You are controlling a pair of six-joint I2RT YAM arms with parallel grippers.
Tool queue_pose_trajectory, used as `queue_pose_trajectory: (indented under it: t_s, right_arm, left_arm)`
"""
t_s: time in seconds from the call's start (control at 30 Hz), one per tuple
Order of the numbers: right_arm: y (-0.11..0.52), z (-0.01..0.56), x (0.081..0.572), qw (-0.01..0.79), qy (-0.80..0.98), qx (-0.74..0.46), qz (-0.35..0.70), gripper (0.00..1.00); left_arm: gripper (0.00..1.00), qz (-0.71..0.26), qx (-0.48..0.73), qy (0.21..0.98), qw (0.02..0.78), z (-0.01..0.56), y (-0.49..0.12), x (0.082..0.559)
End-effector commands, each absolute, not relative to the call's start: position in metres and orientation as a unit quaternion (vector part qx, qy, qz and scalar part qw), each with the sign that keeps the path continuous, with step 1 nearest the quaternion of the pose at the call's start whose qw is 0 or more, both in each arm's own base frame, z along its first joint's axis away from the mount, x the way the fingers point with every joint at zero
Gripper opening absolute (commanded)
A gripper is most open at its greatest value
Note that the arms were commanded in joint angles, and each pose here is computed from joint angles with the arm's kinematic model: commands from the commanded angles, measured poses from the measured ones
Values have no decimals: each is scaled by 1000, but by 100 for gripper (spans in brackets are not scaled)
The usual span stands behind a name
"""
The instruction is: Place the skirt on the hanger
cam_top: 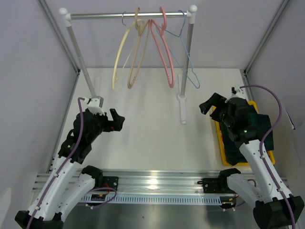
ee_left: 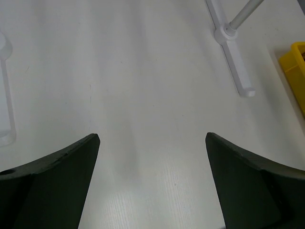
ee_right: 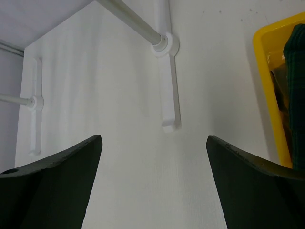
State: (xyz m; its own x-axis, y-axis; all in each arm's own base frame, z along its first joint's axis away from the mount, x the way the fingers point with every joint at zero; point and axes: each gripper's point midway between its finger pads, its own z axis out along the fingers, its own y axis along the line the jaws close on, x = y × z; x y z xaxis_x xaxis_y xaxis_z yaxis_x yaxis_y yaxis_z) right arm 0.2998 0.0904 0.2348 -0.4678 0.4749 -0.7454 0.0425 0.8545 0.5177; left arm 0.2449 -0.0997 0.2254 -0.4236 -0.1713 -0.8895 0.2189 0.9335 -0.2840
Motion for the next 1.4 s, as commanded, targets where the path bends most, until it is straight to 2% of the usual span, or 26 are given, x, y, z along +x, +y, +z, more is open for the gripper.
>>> queue_pose_trajectory:
  t_s: [0.0, 0.37, 0.5, 0.67, 0.87, 1.13, 1.37]
  right_arm:
    - [84, 254, 301, 512, 818, 158, 211, 99]
    - [65, 253, 302, 494, 837, 181, 151, 99]
    - [34, 256, 303, 488, 839, 225, 82, 98]
    - [-12, 252, 301, 461, 838, 289, 35, 93]
    - [-64, 222, 285, 419, 828, 374, -6, 88]
    - [-108, 184, 246, 369, 804, 459, -82, 94]
    - [-123, 150, 231, 335, 798, 487, -120, 98]
  left_arm:
    - [99, -193, 32, 804, 562, 249, -104, 245]
    - [99, -202, 36, 798, 566, 254, -106, 241]
    - [99, -206, 35, 796, 568, 255, -106, 240]
    - [99, -210, 34, 792, 573, 260, -107, 238]
    - [100, -219, 35, 788, 574, 263, -109, 236]
    - [99, -222, 37, 795, 563, 257, -111, 235]
    - [99, -225, 38, 796, 560, 255, -112, 235]
